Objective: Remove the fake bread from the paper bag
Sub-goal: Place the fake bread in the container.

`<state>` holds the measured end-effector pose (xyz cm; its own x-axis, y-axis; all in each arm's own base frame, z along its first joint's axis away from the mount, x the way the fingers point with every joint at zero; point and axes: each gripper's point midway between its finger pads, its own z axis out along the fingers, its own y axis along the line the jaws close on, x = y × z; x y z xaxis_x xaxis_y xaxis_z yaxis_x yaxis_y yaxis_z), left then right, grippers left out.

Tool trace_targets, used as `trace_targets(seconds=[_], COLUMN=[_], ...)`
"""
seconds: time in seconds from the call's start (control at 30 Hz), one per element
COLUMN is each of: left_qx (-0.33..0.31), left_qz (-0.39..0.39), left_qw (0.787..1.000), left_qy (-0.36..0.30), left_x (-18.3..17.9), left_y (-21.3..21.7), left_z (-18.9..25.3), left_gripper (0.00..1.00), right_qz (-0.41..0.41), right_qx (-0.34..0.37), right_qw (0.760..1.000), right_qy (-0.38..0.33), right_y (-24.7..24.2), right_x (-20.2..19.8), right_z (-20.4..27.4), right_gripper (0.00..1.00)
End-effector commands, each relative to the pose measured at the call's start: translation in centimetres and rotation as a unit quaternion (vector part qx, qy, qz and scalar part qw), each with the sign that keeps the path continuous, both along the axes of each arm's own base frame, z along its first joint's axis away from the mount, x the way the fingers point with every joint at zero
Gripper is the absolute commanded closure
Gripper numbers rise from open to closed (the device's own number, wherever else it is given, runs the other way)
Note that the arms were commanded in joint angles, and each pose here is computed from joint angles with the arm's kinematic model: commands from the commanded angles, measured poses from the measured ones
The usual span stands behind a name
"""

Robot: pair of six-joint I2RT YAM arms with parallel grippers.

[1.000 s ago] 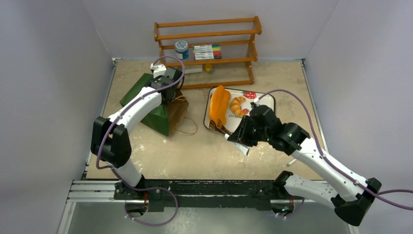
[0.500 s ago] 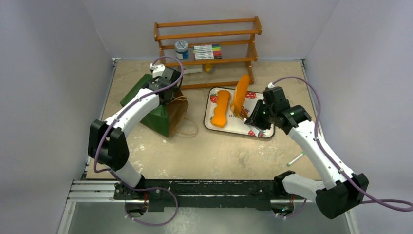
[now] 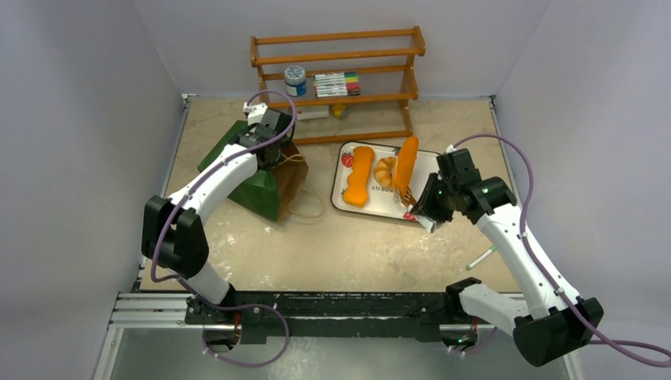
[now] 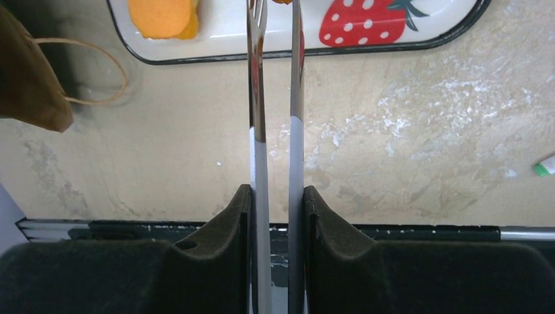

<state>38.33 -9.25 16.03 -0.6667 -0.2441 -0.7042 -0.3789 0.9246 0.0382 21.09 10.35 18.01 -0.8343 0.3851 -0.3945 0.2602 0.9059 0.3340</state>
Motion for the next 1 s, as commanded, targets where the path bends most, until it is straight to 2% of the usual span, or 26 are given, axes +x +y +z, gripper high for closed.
trace_targets(seconds=[0.0, 0.2, 0.23, 0.33, 0.43, 0.73, 0.97], left_qx=[-0.025, -0.024, -0.023, -0.023, -0.025, -0.025, -0.024], left_qz=[-0.009, -0.012, -0.012, -0.011, -0.012, -0.013, -0.012], left_qw=[0.999, 0.999, 0.999, 0.999, 0.999, 0.999, 0.999], left_qy=[-0.032, -0.031, -0.03, -0.031, -0.031, -0.031, -0.031], left_x=[0.4, 0.2, 0.2, 0.3, 0.3, 0.5, 0.5], left_y=[-0.4, -0.3, -0.2, -0.1, -0.1, -0.2, -0.1], left_z=[1.5, 1.4, 1.4, 1.4, 1.5, 1.6, 1.9], left_gripper=[1.0, 1.0, 1.0, 1.0, 1.0, 1.0, 1.0], right_qz=[-0.005, -0.007, -0.007, -0.008, -0.009, -0.016, -0.019], right_qx=[-0.011, -0.011, -0.01, -0.008, -0.006, 0.004, 0.011], right_qw=[1.0, 1.0, 1.0, 1.0, 1.0, 1.0, 1.0], right_qy=[0.007, 0.021, 0.022, 0.021, 0.022, 0.02, 0.018], right_y=[-0.8, -0.8, -0.8, -0.8, -0.8, -0.8, -0.9], right_x=[-0.6, -1.0, -1.0, -1.0, -1.1, -1.9, -2.6], right_z=[-0.6, -1.5, -1.5, -1.3, -1.3, -1.3, -0.9], right_gripper=[1.0, 0.97, 0.93, 0.74, 0.65, 0.57, 0.57])
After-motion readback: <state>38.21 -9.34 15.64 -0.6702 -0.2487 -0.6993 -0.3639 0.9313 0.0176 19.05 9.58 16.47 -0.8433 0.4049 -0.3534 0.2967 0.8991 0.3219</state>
